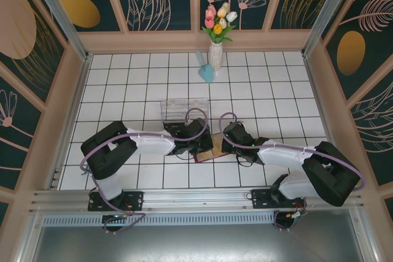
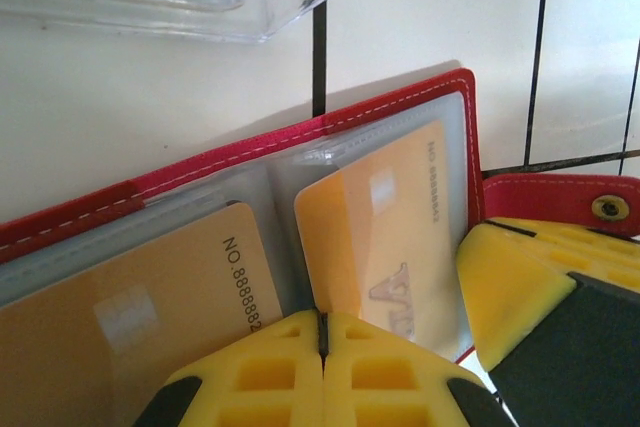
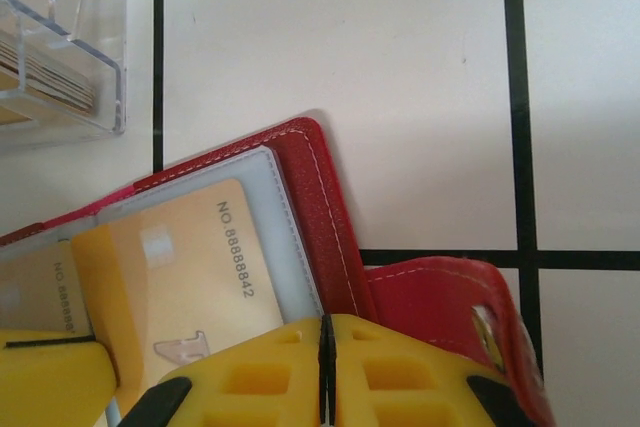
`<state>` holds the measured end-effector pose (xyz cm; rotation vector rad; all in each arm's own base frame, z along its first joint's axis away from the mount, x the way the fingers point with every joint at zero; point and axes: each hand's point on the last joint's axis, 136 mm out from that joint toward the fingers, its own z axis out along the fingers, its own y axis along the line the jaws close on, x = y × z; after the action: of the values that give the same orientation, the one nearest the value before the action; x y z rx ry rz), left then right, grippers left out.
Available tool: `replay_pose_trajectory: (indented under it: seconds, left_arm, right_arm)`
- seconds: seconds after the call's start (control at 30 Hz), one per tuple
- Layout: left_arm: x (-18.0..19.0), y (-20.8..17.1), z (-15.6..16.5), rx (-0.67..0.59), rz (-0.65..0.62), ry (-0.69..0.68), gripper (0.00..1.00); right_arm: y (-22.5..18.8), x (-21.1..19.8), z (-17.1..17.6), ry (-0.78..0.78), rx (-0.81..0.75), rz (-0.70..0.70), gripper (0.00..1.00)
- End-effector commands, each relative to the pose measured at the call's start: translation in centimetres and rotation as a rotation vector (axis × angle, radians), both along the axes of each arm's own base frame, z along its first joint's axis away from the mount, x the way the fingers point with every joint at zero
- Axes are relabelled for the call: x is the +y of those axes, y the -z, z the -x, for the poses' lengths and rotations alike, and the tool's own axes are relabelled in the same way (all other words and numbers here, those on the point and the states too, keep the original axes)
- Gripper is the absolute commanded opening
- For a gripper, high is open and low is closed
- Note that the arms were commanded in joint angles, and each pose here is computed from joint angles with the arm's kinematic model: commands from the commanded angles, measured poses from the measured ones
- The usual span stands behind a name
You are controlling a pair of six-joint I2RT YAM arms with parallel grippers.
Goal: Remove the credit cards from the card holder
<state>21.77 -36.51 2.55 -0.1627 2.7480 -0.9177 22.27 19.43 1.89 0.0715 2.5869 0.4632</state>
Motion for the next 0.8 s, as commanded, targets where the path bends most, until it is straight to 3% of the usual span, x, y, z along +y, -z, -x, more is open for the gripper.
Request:
replay_pose_trajectory:
  seconds: [0.0, 0.37, 0.5, 0.57, 0.77]
  left_arm:
    - [1.3, 0.0, 0.6, 0.026, -0.017, -0.012, 0.0]
    - [0.6, -2.2, 0.4, -0.012, 0.068, 0.006, 0.0]
    - [-1.0, -4.0, 0.1, -0.042, 0.149, 0.036, 0.16]
    - [-1.4, -4.5, 0.0, -0.049, 0.161, 0.043, 0.19]
    - [-0.8, -0.7, 0.8, 0.046, 0.068, 0.024, 0.17]
  right_arm:
    - [2.6, -1.9, 1.9, 0.014, 0.092, 0.093, 0.11]
    - [2.5, -1.7, 1.8, 0.007, 0.091, 0.091, 0.11]
    - [2.5, -1.6, 1.7, 0.005, 0.092, 0.09, 0.11]
    - [2.6, -1.7, 1.8, 0.006, 0.093, 0.094, 0.11]
    - [2.6, -2.0, 1.8, 0.012, 0.094, 0.11, 0.11]
